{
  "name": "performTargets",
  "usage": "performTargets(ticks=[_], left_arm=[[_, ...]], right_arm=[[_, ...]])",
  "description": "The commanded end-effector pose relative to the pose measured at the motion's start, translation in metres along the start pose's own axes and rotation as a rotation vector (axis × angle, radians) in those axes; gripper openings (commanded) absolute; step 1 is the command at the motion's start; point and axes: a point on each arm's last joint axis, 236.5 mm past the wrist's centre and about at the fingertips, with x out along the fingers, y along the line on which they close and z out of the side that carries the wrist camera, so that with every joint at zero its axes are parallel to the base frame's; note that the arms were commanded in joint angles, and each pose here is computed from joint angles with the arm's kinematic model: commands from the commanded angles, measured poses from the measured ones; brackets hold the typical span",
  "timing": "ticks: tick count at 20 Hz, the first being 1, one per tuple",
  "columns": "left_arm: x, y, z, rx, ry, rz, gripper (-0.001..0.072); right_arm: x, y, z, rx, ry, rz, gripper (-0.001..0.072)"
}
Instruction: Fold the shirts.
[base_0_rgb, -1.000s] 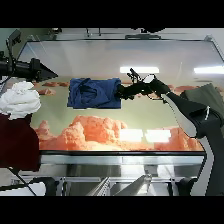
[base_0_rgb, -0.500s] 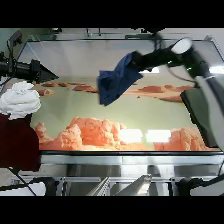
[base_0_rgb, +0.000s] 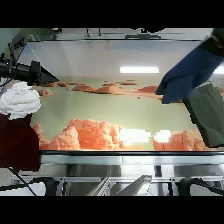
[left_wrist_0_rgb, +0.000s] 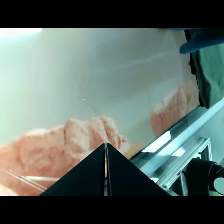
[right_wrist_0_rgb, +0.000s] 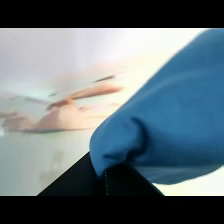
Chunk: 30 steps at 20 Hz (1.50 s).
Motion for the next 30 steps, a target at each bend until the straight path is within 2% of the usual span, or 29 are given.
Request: performTargets(ticks=[1, 3, 5, 9, 13, 15, 18, 21, 26, 30], left_arm=[[0.000, -0.001, -0.001, -0.011, 0.004, -0.002, 0.0002], [0.000, 0.000, 0.002, -0.011, -0.007, 0.003, 0.0002], [0.000, 0.002, 0.006, -0.011, -0.026, 0.010, 0.0002], [-0.002, 0.010, 0.027, -0.011, -0.115, 0.043, 0.0001], [-0.002, 0.012, 0.032, -0.010, -0.136, 0.051, 0.0002], [-0.001, 0.013, 0.031, -0.014, -0.127, 0.048, 0.0002], [0.006, 0.018, 0.025, -0.032, -0.091, 0.035, 0.0001], [0.014, 0.023, 0.013, -0.054, -0.024, 0.010, 0.0002], [0.033, 0.025, 0.005, -0.065, 0.036, -0.013, 0.0002], [0.050, 0.014, -0.012, -0.057, 0.131, -0.049, 0.0002]], right_arm=[[-0.027, -0.069, 0.027, 0.092, -0.100, -0.148, 0.0014], [-0.019, -0.105, 0.061, 0.105, -0.204, -0.177, 0.0014], [-0.007, -0.122, 0.094, 0.116, -0.308, -0.120, 0.0014], [-0.029, -0.097, 0.157, 0.098, -0.528, 0.144, 0.0014], [-0.051, -0.100, 0.162, 0.090, -0.543, 0.148, 0.0013], [-0.036, -0.129, 0.128, 0.179, -0.380, 0.084, 0.0013], [-0.017, -0.192, 0.051, 0.273, -0.102, -0.173, 0.0011], [-0.033, -0.226, -0.015, 0.414, -0.006, -0.362, 0.0011], [-0.033, -0.256, -0.134, 0.635, 0.084, -0.435, 0.0012], [-0.039, -0.284, -0.190, 0.783, 0.061, -0.482, 0.0014]])
